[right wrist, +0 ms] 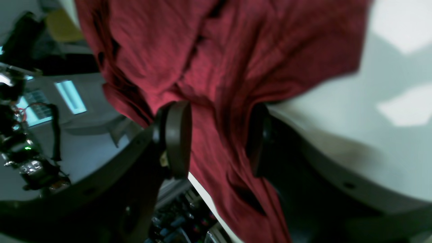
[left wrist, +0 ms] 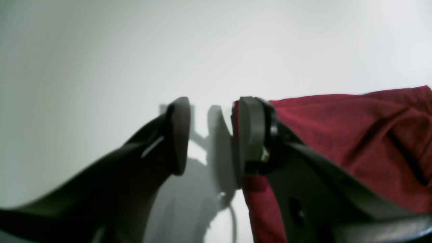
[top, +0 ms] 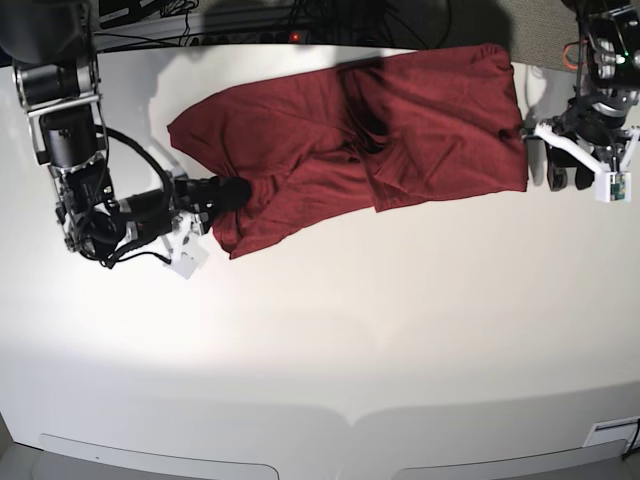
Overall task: Fold the T-shirt properly
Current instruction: 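Grasp the opposite shirt end with the right gripper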
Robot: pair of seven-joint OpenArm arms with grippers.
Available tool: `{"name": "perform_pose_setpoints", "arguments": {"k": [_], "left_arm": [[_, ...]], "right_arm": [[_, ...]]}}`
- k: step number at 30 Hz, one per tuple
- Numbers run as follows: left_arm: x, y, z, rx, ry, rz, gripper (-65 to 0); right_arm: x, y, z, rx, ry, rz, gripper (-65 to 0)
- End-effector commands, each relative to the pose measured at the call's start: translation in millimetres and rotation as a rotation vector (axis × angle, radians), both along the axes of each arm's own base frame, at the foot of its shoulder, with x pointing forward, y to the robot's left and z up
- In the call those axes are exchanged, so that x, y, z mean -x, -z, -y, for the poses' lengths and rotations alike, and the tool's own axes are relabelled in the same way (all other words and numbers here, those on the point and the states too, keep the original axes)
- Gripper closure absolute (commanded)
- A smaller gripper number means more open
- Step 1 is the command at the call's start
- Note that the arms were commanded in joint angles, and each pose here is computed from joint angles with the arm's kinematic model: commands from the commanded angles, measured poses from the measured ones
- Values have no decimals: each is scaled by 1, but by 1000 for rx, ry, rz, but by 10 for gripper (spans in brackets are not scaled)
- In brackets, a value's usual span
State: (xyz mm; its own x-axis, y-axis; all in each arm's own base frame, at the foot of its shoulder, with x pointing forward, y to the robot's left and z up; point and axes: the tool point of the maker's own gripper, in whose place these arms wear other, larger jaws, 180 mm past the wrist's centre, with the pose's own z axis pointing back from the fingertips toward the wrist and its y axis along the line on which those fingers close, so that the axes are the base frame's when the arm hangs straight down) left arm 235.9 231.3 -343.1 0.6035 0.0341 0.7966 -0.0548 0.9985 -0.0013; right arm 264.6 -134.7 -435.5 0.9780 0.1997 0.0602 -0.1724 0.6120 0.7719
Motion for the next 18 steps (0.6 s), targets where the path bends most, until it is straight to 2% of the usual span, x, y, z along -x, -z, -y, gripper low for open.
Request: {"name": "perform_pose_setpoints", "arguments": {"k": [1,5,7,12,16,18], "left_arm": [[-4,-11,-1,-10,6,41,-228],[3,-7,-2,-10,-2,30,-228],[6,-7,-8,-11,-42,37,-228],[9,-9,-12,-15,-68,62,-228],[9,-9,-12,-15,-68,63,-228],[9,-9,-12,-15,-68,65,-228]], "right_arm": [[4,3,4,26,-19,-15,-245],[-2,-5,-1,-9,-6,6,-229],[-5,-9,-2,-30,4,16,-229],[-17,-28,-14,-143,53,52,-229],[-20,-33,-17,-144,36,78,-227],[-20,-34,-18,-141,29,85,-175]]}}
